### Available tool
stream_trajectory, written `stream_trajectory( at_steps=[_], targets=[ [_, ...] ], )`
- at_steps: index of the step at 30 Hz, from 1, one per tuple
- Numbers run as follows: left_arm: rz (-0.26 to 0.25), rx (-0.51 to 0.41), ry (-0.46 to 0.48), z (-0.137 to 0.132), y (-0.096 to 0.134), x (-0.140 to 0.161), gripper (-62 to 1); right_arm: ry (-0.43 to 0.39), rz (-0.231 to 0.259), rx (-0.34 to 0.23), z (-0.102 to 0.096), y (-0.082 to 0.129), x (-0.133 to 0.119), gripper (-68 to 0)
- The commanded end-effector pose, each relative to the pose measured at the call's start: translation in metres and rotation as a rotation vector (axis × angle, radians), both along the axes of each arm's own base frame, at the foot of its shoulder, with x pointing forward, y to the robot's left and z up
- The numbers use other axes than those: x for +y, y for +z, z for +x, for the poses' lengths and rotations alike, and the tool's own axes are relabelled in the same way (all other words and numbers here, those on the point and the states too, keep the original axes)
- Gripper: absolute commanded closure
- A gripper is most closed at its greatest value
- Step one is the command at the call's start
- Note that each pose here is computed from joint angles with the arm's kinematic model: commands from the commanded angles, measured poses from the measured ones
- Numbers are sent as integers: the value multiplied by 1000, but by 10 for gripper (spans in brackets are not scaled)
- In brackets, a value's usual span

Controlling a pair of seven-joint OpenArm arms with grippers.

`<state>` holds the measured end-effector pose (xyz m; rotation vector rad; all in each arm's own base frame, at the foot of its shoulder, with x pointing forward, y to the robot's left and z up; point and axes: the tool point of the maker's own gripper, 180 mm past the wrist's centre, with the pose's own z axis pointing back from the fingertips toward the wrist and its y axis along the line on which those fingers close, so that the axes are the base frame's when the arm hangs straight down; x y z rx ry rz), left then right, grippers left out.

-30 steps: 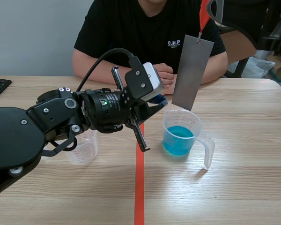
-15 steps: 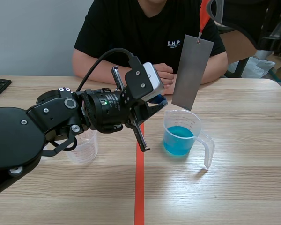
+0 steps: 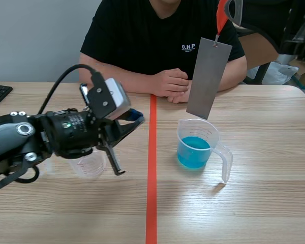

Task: Do the redox reaction experiment.
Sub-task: 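Raise the plate and point at it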

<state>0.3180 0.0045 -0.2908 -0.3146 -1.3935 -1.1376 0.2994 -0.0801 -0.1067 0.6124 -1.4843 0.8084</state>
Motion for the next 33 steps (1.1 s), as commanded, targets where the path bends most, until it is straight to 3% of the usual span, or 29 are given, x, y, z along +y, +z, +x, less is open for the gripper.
stream_trajectory(
  at_steps=[1,8,18,25,33],
  targets=[
    [-29,-30,35,0,16,17,-46,10,4,-34,-1,11,-1,-15],
    [-21,30,247,-28,19,104,-47,10,4,-34,-1,11,-1,-15],
    [37,186,601,-89,-11,215,-47,10,4,-34,-1,11,-1,-15],
    [81,326,769,-154,-41,247,-46,10,4,-34,-1,11,-1,-15],
    [78,485,894,-218,-67,250,-47,9,0,-39,0,12,-1,-15]
  ],
)
